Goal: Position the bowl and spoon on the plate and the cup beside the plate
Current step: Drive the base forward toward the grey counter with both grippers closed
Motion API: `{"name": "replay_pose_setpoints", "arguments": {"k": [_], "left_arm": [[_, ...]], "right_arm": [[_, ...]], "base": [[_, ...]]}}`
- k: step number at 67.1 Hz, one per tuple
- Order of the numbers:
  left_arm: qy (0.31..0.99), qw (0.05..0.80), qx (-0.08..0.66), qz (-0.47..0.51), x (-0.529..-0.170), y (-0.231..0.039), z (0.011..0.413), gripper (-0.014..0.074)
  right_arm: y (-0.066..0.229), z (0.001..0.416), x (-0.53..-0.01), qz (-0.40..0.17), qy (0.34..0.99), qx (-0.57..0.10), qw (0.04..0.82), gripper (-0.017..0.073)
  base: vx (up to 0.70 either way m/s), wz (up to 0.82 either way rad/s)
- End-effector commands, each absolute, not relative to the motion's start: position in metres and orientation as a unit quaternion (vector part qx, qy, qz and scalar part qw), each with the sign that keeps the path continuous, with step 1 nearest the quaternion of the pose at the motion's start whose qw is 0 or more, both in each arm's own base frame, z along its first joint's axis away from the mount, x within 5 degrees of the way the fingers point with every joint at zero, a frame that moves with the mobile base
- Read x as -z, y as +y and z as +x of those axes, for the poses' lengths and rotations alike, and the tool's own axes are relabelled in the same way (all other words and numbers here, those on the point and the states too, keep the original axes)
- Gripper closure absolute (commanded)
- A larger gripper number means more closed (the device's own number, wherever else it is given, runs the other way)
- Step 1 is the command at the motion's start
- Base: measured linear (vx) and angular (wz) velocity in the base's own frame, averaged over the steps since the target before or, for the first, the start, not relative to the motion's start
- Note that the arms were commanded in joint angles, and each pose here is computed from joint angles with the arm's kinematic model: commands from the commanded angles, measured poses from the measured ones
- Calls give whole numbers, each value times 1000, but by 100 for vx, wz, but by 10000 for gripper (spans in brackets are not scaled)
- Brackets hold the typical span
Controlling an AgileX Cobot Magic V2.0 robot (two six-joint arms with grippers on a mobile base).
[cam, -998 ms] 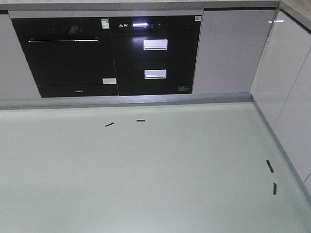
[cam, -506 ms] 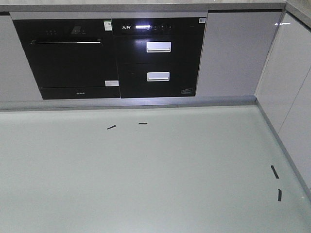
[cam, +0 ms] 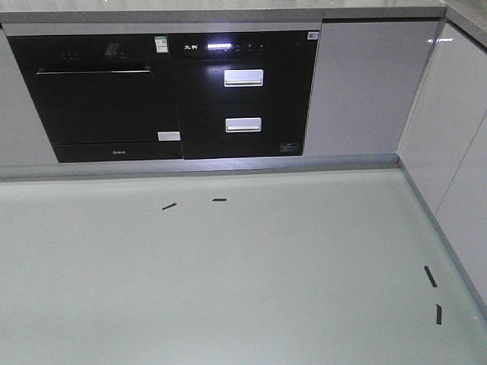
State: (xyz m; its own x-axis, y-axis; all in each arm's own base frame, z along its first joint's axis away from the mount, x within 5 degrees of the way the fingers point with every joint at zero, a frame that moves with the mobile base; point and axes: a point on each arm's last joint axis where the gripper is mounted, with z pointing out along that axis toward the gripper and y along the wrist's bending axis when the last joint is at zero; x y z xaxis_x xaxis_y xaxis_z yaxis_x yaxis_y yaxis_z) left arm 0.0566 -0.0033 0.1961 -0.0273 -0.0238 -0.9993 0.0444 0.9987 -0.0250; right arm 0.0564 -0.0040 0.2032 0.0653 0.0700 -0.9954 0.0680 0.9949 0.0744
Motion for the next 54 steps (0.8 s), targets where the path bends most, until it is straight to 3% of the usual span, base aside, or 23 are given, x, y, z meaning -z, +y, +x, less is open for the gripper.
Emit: {"name": "replay_pose_setpoints", "arguments": {"k": [1, 54], "left_arm": [[692, 721, 24, -1, -195, -2, 57, 600], [692, 721, 24, -1, -195, -2, 57, 600]], "right_arm": [[-6, 55, -207, 51, 657, 13, 752, 561], [-6, 55, -207, 51, 657, 13, 752, 561]], "base": [[6, 3], [3, 6]]}}
